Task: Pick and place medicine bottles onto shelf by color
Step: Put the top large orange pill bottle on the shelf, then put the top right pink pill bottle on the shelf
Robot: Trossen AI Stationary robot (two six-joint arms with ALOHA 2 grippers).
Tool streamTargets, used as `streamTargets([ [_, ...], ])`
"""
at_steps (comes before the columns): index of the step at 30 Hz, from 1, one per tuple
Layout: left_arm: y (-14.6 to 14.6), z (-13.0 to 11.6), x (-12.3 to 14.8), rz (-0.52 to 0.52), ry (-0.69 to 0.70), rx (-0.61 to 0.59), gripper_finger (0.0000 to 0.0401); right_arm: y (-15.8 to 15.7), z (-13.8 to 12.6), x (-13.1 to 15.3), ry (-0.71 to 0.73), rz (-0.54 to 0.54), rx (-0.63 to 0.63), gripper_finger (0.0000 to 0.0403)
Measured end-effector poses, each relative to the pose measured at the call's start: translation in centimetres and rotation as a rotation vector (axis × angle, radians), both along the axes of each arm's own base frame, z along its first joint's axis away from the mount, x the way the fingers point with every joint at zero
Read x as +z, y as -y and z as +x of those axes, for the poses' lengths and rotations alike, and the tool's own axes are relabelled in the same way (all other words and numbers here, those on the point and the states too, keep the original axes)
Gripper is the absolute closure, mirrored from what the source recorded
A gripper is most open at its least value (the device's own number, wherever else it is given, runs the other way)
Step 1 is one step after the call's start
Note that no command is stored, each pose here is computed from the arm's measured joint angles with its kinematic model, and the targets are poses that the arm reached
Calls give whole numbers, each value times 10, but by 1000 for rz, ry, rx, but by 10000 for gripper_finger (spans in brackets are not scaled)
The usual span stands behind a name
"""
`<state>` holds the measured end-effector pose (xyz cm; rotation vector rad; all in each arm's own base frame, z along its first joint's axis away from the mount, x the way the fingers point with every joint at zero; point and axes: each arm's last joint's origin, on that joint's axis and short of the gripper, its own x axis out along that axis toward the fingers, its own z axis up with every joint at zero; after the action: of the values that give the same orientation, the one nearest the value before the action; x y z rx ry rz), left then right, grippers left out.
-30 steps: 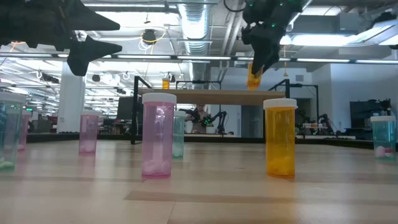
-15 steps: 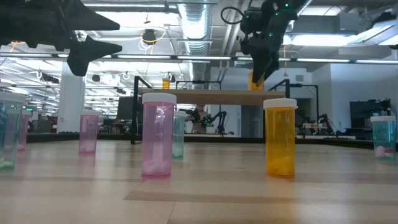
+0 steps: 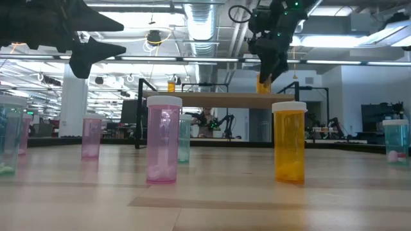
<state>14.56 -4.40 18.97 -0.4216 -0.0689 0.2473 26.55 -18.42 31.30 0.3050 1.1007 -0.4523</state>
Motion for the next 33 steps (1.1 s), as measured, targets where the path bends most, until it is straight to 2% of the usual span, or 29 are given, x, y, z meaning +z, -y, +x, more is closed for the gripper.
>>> streamTargets([
  [11, 0, 0, 0, 0, 0, -1, 172, -3, -2, 33, 27, -15, -2, 132],
  [16, 2, 0, 0, 1, 0, -57, 172, -12, -14, 51, 1, 6, -7, 132],
  [20, 4, 1, 0, 4, 3, -141, 172, -33, -32, 80, 93, -53, 16, 132],
  [23, 8, 5, 12, 25, -10, -218, 176, -57, -47, 102, 223, -133, 65, 132],
  [25, 11, 10, 25, 52, -53, -245, 182, -74, -57, 112, 313, -166, 89, 132],
  [28, 14, 16, 46, 88, -201, -240, 195, -103, -67, 117, 418, -193, 169, 132],
  [33, 16, 21, 65, 83, -472, -204, 208, -146, -76, 107, 562, -167, 310, 132],
])
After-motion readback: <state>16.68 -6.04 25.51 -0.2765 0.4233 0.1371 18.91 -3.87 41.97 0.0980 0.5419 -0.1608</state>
